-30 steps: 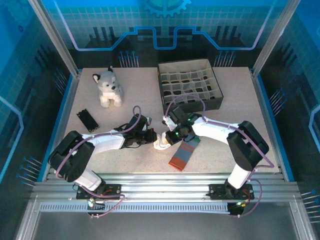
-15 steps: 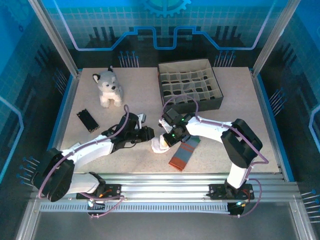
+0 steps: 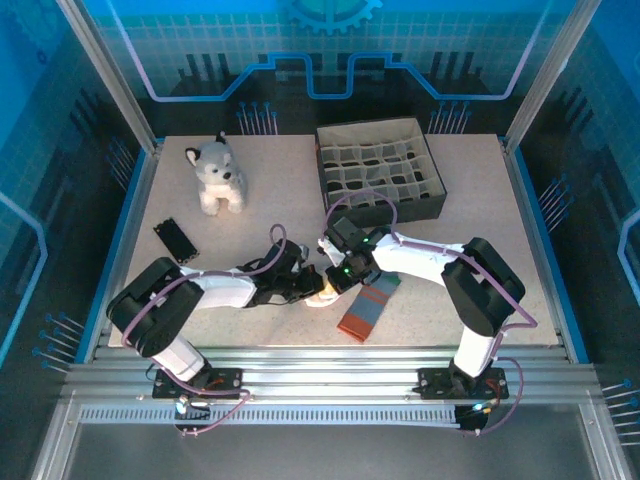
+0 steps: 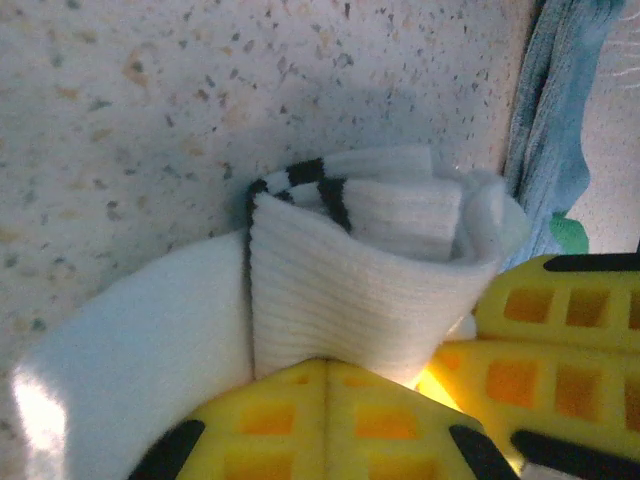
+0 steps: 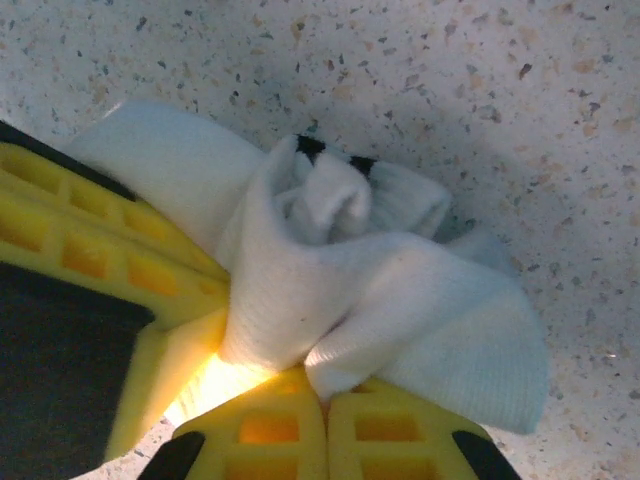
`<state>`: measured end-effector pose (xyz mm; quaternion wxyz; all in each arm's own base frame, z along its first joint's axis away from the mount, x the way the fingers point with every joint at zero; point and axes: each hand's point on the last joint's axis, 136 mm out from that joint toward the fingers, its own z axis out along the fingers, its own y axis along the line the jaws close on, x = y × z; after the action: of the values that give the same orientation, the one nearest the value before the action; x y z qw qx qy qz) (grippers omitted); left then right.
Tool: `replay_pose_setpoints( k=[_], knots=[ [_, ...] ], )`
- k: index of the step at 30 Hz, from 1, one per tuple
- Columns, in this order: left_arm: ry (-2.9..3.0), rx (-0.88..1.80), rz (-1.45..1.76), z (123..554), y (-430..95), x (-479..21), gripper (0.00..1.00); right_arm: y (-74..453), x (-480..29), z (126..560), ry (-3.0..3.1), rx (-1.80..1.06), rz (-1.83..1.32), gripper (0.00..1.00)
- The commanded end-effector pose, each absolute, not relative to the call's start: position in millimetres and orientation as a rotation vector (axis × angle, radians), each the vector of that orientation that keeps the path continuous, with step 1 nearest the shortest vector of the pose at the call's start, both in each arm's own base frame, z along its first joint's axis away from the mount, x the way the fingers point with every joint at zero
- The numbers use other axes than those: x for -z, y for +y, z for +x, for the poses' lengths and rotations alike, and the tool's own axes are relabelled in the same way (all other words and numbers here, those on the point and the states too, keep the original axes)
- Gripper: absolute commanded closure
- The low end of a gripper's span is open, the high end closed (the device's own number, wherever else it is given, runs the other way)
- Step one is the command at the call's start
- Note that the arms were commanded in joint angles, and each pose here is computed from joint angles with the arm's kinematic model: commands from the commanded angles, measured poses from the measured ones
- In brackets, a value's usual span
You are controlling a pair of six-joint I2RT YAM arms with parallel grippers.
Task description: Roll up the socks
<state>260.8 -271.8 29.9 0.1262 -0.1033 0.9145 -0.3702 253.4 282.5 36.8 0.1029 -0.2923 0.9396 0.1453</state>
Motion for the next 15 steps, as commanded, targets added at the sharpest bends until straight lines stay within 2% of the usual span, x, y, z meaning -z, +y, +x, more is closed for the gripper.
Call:
replay_pose_setpoints(
  k=[1, 3, 7, 15],
  knots=[
    [2.723, 1.004, -0.324, 257.1, -270.8, -17.4, 0.97, 286.8, -49.5, 245.6, 2.775, -0.553, -0.798, 0.79],
    [2.759, 0.946, -0.32, 251.0, -265.8, -9.3, 0.97, 289.5, -59.6, 248.2, 2.761, -0.627, -0.739, 0.67],
    [2.81, 0.829, -0.308, 243.2, -255.0, 1.6, 0.98, 290.6, -81.5, 254.5, 2.732, -0.777, -0.601, 0.55],
    [2.834, 0.795, -0.296, 241.2, -254.8, 8.8, 0.98, 254.0, -76.1, 263.2, 2.782, -0.934, -0.05, 0.53]
  ],
)
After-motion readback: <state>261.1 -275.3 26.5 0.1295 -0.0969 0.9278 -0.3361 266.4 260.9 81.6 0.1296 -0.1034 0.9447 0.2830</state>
